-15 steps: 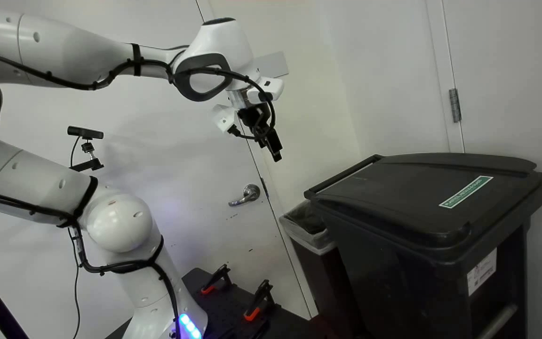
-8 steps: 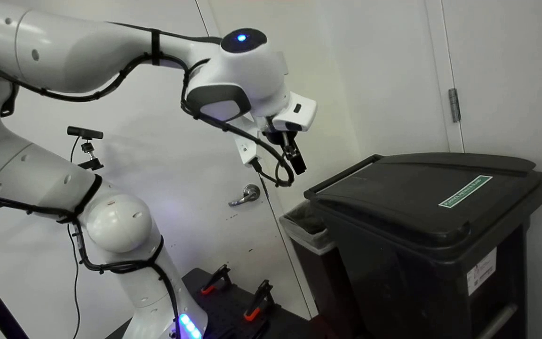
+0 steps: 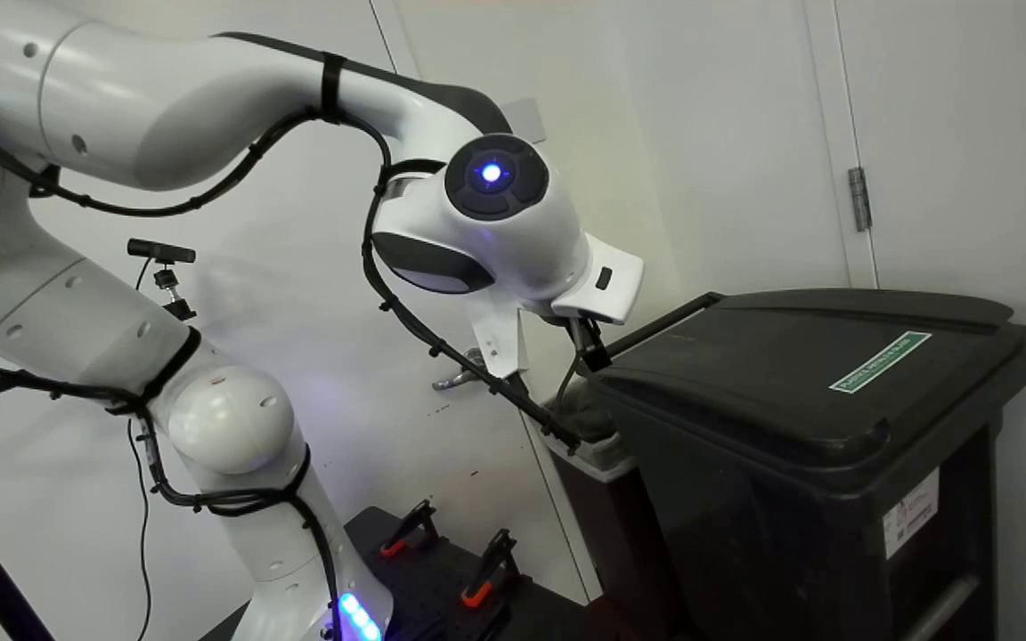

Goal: Open the lid of the trash bin

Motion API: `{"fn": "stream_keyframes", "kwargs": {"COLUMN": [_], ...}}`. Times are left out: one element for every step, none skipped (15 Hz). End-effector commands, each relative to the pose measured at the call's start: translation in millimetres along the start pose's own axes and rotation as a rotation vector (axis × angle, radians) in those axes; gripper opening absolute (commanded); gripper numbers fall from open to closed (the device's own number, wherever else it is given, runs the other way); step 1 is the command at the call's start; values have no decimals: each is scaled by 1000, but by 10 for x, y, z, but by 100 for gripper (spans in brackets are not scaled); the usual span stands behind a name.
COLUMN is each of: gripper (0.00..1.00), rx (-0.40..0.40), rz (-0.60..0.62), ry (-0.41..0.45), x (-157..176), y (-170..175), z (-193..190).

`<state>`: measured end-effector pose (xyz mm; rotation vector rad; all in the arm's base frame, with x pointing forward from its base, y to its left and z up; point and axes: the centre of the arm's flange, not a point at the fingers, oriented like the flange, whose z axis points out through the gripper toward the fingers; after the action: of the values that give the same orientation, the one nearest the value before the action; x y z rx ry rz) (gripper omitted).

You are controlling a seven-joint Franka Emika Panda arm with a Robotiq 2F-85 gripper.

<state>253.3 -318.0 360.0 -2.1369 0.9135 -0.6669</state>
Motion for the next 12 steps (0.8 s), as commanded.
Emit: {"fn": "stream_keyframes", "kwargs": {"gripper": [100,100,100,100,100,100,100,100,100,100,100,100], "rx": [0,0,1,-6,-4,9,17,24,33,43,67,89], "rz": [-2,-4,-17,-14,-12,-6,1,9,19,35,52,98], "ry": [-3,-5,33,75,124,178,227,271,308,351,396,442], "x": [1,2,30,61,95,117,120,101,86,60,32,0], "y": [-7,-15,-37,-12,45,126,193,277,351,439,521,594], "z": [11,19,18,-8,-40,-77,-96,-98,-98,-80,-54,-23]}}
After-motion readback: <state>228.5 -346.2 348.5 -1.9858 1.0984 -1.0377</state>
